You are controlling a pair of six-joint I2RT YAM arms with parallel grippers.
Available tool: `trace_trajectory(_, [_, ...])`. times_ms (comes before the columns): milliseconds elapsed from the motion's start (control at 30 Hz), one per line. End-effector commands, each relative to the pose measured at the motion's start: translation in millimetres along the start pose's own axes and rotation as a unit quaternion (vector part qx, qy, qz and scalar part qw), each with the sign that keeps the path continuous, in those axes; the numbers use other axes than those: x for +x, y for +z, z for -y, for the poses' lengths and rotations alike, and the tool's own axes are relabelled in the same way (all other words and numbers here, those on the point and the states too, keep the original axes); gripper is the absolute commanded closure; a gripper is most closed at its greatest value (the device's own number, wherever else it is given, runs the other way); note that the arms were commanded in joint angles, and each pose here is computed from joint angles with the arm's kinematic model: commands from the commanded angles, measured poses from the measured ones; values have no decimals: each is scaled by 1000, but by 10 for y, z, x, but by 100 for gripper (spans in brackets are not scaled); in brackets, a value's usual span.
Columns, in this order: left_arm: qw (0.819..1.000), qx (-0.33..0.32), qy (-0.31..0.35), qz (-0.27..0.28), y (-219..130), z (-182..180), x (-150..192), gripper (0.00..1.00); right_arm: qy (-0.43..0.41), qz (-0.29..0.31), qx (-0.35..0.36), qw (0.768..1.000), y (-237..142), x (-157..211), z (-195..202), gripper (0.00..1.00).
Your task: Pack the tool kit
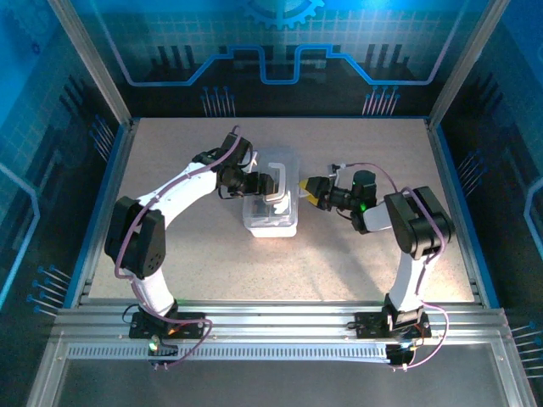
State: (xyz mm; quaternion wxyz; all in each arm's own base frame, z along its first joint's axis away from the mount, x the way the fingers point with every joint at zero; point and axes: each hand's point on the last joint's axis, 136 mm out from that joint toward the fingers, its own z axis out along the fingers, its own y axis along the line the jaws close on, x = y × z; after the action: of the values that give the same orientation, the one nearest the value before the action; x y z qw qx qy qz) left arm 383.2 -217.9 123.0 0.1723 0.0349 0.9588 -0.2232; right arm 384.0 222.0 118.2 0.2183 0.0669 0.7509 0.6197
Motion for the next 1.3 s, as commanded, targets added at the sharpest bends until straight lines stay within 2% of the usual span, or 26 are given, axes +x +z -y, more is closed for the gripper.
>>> trace_trajectory(0, [996,-32,-19,-77,246,-259,427,38,-22,3,34,999,-112,-14,15,39])
trace_trajectory(167, [997,-30,-20,-75,240,-249,411,38,-32,-5,53,998,-95,6,12,42])
trace_trajectory(433, [995,-50,-25,-82,256,-318,428,38,-38,15,75,996,-124,-31,7,57])
trace_trajectory(600, [994,-69,-28,-86,266,-392,451,39,-60,9,111,992,-121,-14,-5,58])
trace_trajectory(967, [994,-60,-32,-90,304,-361,463,39,-96,-19,130,987,21,80,-158,52])
trace_trajectory(1267, [993,-61,-32,-92,307,-379,492,39,-93,-3,142,985,5,44,-130,56])
